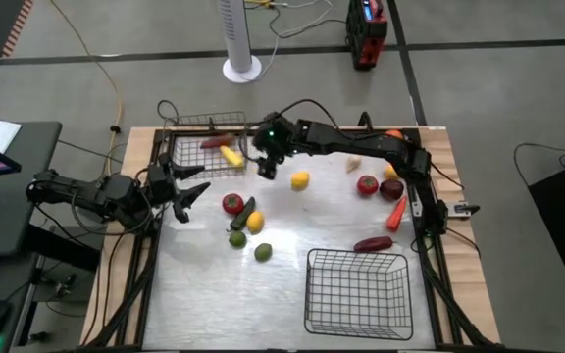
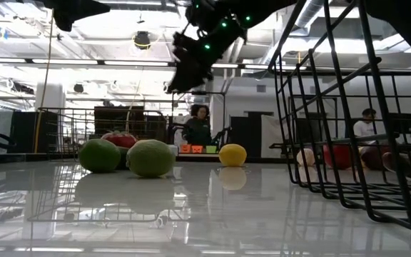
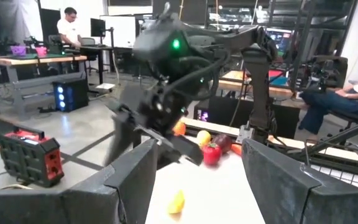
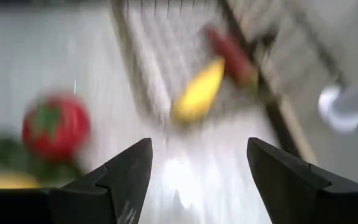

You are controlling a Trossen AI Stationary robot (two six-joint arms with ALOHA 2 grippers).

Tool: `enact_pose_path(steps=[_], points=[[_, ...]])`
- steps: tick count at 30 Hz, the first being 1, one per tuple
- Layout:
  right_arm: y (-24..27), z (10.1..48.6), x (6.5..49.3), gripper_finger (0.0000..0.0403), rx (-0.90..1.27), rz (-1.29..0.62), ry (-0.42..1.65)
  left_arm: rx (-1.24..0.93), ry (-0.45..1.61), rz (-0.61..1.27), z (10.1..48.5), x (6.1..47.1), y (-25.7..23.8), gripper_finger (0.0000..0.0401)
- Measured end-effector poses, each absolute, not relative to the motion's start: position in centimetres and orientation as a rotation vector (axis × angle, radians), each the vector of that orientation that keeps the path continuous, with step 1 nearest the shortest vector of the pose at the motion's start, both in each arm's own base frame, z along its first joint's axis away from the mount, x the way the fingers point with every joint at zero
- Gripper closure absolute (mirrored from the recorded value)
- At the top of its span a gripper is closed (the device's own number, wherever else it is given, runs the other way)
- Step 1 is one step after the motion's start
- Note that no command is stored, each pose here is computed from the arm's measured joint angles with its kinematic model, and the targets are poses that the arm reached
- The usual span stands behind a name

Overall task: Sort produce into baskets
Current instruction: Put the top left lemon into the bottom wire basket

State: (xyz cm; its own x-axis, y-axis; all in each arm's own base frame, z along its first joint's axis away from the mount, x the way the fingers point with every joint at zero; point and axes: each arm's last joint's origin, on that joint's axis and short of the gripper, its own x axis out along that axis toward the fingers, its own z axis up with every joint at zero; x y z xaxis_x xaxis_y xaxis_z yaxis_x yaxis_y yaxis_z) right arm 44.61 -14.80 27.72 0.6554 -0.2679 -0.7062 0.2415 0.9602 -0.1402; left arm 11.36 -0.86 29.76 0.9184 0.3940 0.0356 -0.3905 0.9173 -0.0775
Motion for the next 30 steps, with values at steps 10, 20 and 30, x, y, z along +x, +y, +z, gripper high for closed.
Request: enact_pose_path(steps=[10,20,30], points=[[-14.9,21.7,40.8,0.0111,0.051,-0.253,1.259,-0.064,-0.049,0.404,29.8,11.4,-0.9,0.0178],[-13.6,20.0,40.3,0.0111,-0.184,-0.105,1.371,-0.065,-0.049,0.404,29.8,11.4,-0.9,0.0178],[-13.3,17.1,39.5,0.0111,-0.249,-0.05,1.4,-0.063,-0.048,0.355,29.8,11.4,-1.0,0.0178]])
